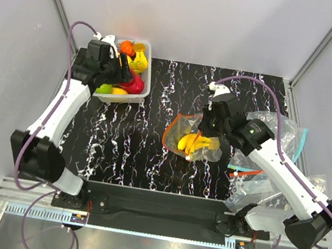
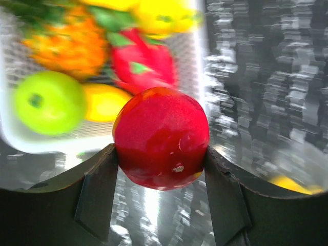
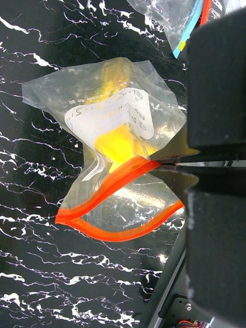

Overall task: Place the food in the zip-top bag and seal the zipper
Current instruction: Pick up the fake fruit from the bin, then place the fake fruit in the zipper food storage bag.

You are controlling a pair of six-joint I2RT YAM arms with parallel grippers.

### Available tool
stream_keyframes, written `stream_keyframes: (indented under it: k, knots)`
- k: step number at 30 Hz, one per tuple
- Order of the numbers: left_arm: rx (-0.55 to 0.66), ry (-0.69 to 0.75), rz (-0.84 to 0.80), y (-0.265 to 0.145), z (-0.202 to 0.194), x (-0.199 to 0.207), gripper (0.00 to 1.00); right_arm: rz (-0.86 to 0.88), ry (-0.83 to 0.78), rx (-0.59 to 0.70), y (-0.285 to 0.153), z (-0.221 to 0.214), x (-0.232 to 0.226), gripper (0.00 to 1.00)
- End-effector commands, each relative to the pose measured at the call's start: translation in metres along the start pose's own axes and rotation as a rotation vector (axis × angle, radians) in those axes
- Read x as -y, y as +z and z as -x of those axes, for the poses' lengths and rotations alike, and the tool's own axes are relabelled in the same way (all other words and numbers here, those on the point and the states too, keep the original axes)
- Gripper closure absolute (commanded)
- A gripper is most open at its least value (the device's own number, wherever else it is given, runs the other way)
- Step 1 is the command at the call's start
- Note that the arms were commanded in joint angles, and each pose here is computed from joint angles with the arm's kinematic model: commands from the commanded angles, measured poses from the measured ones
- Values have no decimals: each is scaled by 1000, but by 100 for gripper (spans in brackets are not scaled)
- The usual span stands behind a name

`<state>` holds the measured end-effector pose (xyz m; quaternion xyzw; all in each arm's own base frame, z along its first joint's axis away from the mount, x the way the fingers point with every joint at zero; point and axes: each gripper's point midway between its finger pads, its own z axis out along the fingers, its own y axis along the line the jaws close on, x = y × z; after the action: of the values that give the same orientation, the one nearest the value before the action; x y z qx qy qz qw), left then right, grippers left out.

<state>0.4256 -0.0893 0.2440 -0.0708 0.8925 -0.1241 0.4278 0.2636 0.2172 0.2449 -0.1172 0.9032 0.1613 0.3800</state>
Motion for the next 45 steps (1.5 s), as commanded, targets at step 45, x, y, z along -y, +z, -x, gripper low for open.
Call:
stream_keyframes:
  k: [45]
  knots:
    - [-147, 132, -823, -102, -174, 280, 72, 15, 52, 7, -21, 13, -6, 100]
